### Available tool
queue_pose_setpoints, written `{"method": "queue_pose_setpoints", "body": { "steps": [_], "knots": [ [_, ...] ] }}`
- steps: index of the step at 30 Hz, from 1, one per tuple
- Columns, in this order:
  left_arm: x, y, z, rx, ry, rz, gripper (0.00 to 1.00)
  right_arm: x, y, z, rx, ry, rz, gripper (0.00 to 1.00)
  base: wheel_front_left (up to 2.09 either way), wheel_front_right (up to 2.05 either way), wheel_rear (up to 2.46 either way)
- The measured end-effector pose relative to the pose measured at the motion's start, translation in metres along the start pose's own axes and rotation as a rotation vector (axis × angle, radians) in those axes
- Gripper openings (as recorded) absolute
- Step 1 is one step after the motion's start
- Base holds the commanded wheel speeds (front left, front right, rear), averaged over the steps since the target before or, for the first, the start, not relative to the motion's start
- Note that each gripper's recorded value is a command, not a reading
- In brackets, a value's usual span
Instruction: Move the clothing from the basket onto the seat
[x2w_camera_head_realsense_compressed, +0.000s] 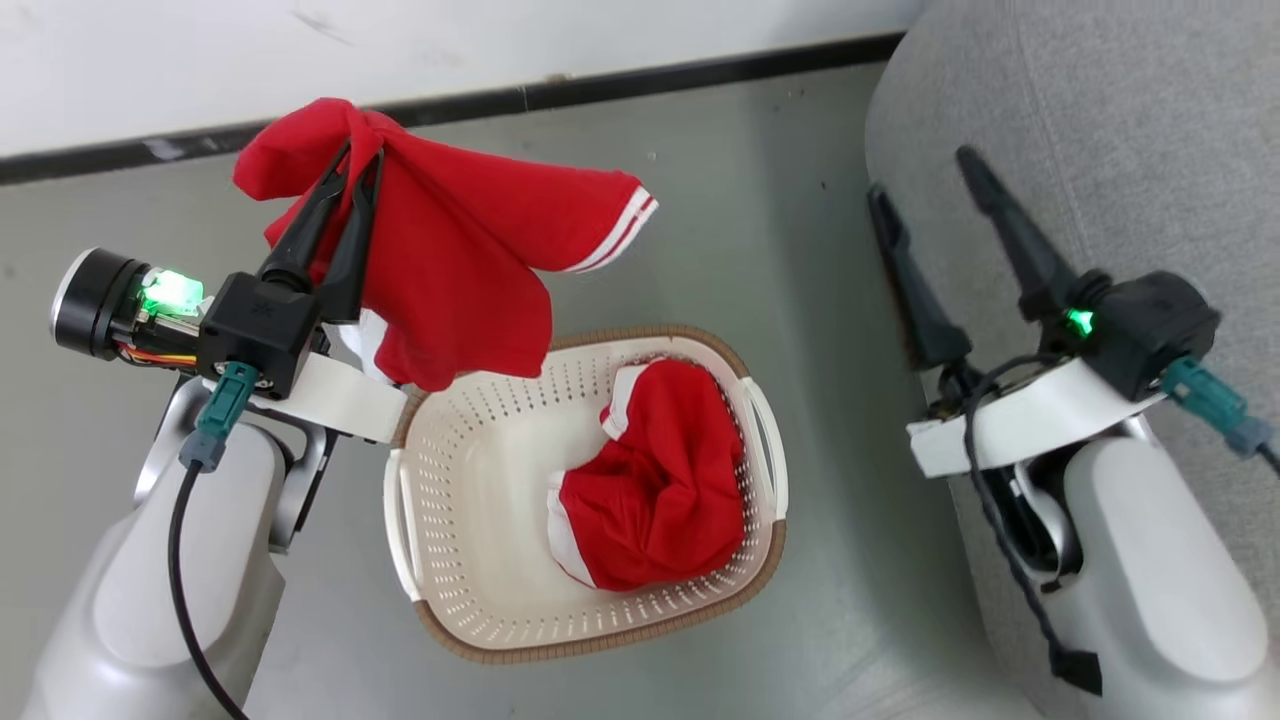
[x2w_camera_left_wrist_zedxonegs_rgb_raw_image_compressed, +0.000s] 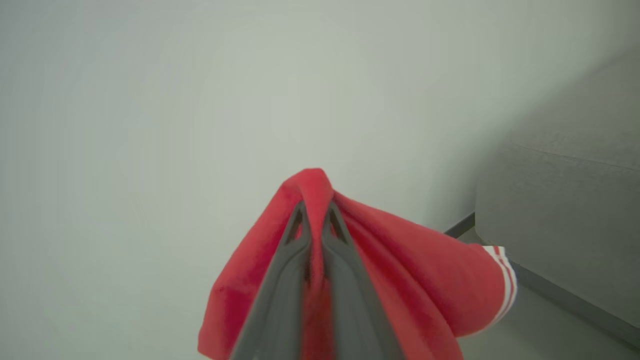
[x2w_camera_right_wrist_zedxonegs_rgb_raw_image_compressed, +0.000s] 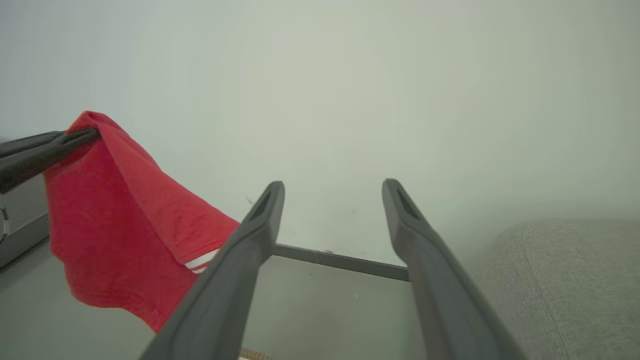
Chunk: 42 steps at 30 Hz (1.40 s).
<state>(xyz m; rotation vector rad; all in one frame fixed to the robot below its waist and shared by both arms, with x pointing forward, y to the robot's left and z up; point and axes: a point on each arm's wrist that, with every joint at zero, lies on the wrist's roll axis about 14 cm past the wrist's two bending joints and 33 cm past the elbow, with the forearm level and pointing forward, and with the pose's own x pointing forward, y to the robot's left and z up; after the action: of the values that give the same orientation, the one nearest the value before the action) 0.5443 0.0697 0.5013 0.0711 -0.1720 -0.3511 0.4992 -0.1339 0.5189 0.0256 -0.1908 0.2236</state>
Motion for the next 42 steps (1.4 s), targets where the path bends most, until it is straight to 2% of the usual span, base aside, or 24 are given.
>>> {"method": "queue_pose_setpoints", "body": {
  "steps": [5,18,27,42],
  "knots": [
    [-0.004,-0.003,0.029,0.021,-0.036,-0.039,0.0,-0.01,0.018,0.007,0.007,0.005,0.047,1.0,0.0,0.0,0.0],
    [-0.027,-0.05,0.098,0.073,-0.093,-0.227,0.0,-0.048,0.065,0.028,-0.028,0.01,0.202,1.0,0.0,0.0,0.0],
    [-0.051,-0.081,0.127,0.066,-0.117,-0.298,0.0,-0.072,0.089,0.046,-0.06,-0.013,0.297,1.0,0.0,0.0,0.0],
    [-0.084,-0.113,0.178,0.078,-0.194,-0.372,0.0,-0.104,0.115,0.061,-0.157,-0.022,0.45,1.0,0.0,0.0,0.0]
  ]
}}
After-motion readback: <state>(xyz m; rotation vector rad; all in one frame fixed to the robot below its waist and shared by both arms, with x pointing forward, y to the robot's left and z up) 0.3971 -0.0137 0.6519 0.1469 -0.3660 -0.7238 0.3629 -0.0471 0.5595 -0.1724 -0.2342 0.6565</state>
